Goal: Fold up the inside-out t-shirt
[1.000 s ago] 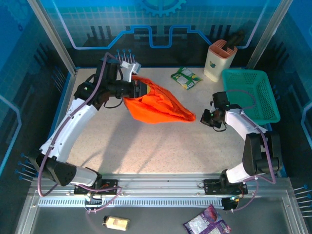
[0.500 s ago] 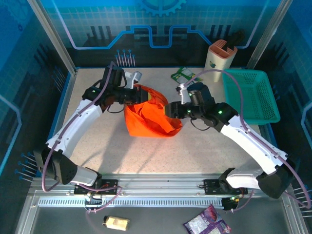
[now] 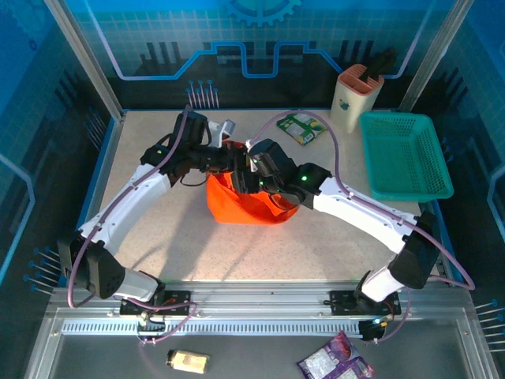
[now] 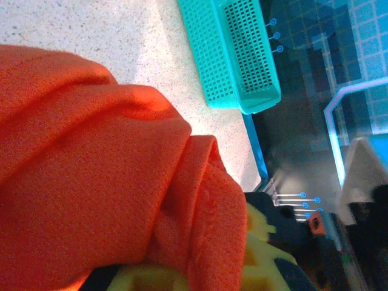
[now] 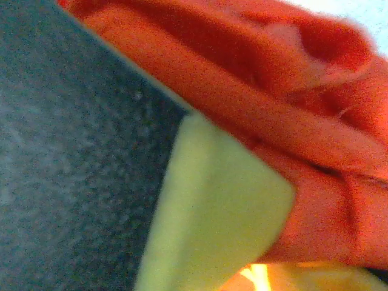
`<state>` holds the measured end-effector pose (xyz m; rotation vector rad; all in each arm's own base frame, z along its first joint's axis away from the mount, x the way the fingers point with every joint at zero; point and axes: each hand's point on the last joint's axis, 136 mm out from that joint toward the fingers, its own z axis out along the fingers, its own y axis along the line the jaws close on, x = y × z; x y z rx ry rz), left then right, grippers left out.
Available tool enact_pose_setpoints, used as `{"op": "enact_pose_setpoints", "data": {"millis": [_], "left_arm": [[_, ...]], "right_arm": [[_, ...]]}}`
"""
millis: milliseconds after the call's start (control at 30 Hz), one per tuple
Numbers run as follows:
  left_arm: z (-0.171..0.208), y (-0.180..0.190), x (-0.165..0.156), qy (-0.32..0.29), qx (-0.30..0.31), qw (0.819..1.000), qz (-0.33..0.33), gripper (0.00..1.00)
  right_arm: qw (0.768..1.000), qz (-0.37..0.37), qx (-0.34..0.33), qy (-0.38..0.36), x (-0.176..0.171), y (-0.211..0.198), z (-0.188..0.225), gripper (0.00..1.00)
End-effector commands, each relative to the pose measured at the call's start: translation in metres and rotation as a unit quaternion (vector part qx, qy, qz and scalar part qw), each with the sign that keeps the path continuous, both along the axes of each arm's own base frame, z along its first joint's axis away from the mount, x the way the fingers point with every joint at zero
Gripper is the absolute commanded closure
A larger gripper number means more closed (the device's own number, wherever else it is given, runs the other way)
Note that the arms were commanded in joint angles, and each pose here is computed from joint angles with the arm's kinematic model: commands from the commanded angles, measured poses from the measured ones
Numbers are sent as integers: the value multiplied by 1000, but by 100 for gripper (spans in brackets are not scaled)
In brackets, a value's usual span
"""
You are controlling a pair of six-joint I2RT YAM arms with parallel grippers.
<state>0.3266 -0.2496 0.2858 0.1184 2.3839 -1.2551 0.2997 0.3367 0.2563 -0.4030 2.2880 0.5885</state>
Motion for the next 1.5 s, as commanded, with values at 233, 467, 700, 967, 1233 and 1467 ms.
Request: {"op": "enact_pose_setpoints", "data": {"millis": [233,467,700,967,1233,1467], "left_arm": [[2,29,-6,-30,59,996,55,59],[-55,76,2,-1,191,975,114,40],[-130,67,5,77,196,973,97,39],[-205,40,-2,179,150,971,54,41],[-235,47,2,192,140,968,78,94],[-193,129,41,146,104,966,186,100]], "right_arm": [[999,-37,11,-29,12,-37,13,100],[999,2,19,-29,-1,-67,14,100],[999,34,36,-23,-11,-75,17,100],[998,28,46,-22,-14,-77,19,100],[998,18,49,-41,-11,-82,38,100],[992,-72,31,-95,-2,-140,85,100]]}}
